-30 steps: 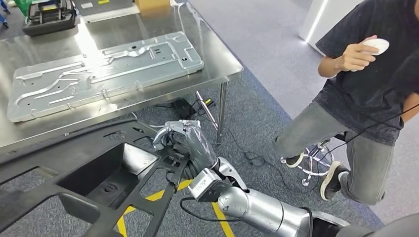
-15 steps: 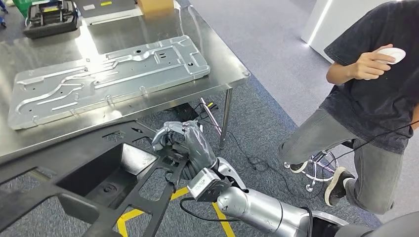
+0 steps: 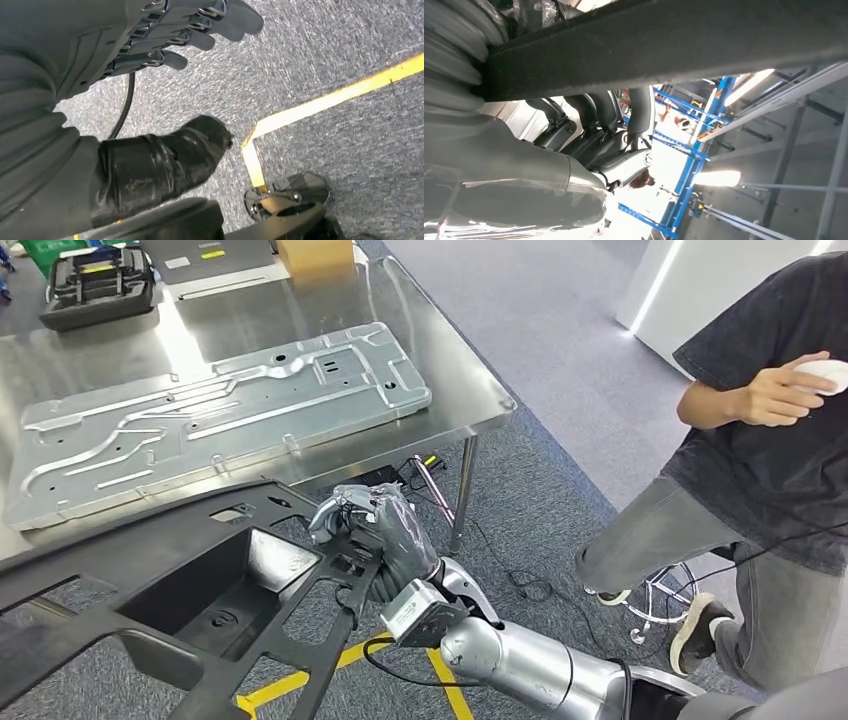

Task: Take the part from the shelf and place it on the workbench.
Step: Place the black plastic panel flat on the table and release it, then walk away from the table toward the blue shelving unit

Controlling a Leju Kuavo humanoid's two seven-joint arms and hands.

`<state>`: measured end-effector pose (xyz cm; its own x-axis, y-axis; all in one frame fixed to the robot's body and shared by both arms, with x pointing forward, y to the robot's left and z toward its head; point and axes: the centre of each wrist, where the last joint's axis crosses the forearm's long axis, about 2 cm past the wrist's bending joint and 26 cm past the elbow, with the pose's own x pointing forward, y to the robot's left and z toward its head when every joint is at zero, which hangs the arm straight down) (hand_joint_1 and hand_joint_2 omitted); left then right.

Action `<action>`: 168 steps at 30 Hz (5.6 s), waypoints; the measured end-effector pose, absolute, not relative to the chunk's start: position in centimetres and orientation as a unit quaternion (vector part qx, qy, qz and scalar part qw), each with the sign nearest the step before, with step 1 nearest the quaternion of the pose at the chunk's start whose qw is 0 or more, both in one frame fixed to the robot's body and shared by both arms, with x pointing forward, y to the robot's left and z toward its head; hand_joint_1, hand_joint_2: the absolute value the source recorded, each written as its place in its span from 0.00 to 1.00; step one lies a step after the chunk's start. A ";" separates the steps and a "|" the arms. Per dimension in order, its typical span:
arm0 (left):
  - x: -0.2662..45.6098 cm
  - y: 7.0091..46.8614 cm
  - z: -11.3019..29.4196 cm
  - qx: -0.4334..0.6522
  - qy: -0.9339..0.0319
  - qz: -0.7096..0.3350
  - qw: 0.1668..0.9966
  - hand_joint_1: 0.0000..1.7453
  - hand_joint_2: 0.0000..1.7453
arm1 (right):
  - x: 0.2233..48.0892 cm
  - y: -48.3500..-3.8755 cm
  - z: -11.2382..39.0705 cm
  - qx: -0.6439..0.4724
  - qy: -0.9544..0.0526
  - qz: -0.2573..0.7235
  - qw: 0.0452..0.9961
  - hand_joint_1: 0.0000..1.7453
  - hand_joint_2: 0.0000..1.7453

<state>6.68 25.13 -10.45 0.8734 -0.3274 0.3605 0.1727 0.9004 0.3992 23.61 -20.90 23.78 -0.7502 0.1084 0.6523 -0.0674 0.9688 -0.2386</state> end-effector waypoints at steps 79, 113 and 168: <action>6.9 26.3 -10.5 0.175 -0.216 -0.106 0.955 0.00 1.00 | 29.5 -35.1 24.4 -0.470 -0.627 0.441 0.438 1.00 1.00; 6.9 25.6 -10.4 0.206 -0.233 -0.114 0.944 0.00 1.00 | 29.4 -43.3 19.9 -0.634 -0.347 0.612 0.320 1.00 1.00; 17.9 27.5 -7.5 0.236 -0.199 0.071 0.948 0.00 0.00 | 37.0 -30.4 23.6 -0.574 -0.575 0.560 0.163 0.00 0.00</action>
